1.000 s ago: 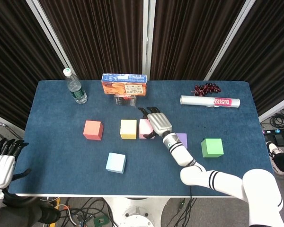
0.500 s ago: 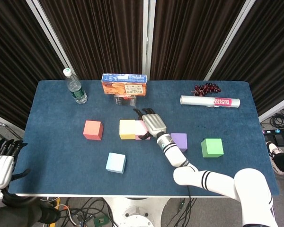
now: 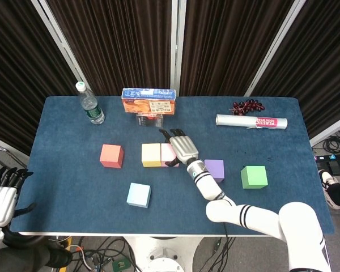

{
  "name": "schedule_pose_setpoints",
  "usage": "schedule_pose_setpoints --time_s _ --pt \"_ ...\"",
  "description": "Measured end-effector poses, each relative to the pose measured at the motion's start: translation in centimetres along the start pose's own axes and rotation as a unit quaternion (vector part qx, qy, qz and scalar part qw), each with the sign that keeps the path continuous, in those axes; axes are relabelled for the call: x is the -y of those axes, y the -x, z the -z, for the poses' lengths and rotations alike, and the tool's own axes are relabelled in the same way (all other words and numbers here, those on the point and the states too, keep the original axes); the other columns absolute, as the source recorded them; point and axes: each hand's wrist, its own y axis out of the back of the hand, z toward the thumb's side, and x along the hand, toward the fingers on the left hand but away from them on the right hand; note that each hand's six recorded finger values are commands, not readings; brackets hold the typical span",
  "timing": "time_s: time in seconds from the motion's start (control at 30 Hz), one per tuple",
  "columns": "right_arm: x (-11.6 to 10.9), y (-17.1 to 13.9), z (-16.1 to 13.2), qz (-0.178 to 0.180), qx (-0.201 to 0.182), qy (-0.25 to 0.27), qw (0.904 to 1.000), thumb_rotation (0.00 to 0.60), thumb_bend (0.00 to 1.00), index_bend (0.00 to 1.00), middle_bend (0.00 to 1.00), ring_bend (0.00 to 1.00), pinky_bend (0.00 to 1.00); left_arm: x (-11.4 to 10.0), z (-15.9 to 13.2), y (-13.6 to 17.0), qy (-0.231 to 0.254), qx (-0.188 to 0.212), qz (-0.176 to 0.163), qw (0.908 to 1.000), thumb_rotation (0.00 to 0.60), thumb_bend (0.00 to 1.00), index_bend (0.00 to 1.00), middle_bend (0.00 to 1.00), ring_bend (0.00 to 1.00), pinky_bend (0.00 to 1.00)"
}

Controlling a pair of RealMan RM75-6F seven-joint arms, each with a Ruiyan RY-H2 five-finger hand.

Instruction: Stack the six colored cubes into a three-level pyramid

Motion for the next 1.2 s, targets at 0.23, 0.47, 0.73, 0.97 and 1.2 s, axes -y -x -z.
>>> schedule_pose_setpoints --time_s 0.23,0.47,0.73,0.97,1.2 --pt "0.1 0.1 0.1 0.000 0.002 -0.002 1.0000 0.600 0.12 0.02 0.42 0.06 0.00 0.0 0.0 0.0 -0.001 0.000 0.000 1.0000 0.600 0.00 0.23 0.18 0.12 0.07" --pt "0.5 0.1 -0.4 -0.003 -0.003 0.003 1.0000 0.600 0.12 0.02 0.42 0.06 0.00 0.0 0.0 0.0 -0.002 0.000 0.001 1.0000 0.600 0.00 0.23 0.18 0.12 0.07" --pt "0.6 0.0 -1.1 -0.002 -0.005 -0.001 1.0000 0.600 0.12 0.02 0.42 0.06 0.00 -0.1 0.0 0.1 -0.001 0.000 0.000 1.0000 0.600 0.00 0.23 0.18 0.12 0.07" --pt "0.6 0.1 -1.0 -0.001 0.004 0.003 1.0000 0.600 0.12 0.02 0.42 0.06 0.00 0.0 0.0 0.1 0.000 0.000 0.001 1.0000 0.600 0.00 0.23 0.18 0.12 0.07" --pt "0.9 0.1 -1.3 -0.005 0.003 0.007 1.0000 0.600 0.12 0.02 0.42 0.06 0.00 0.0 0.1 0.0 0.001 0.001 0.000 1.0000 0.600 0.00 0.23 0.18 0.12 0.07"
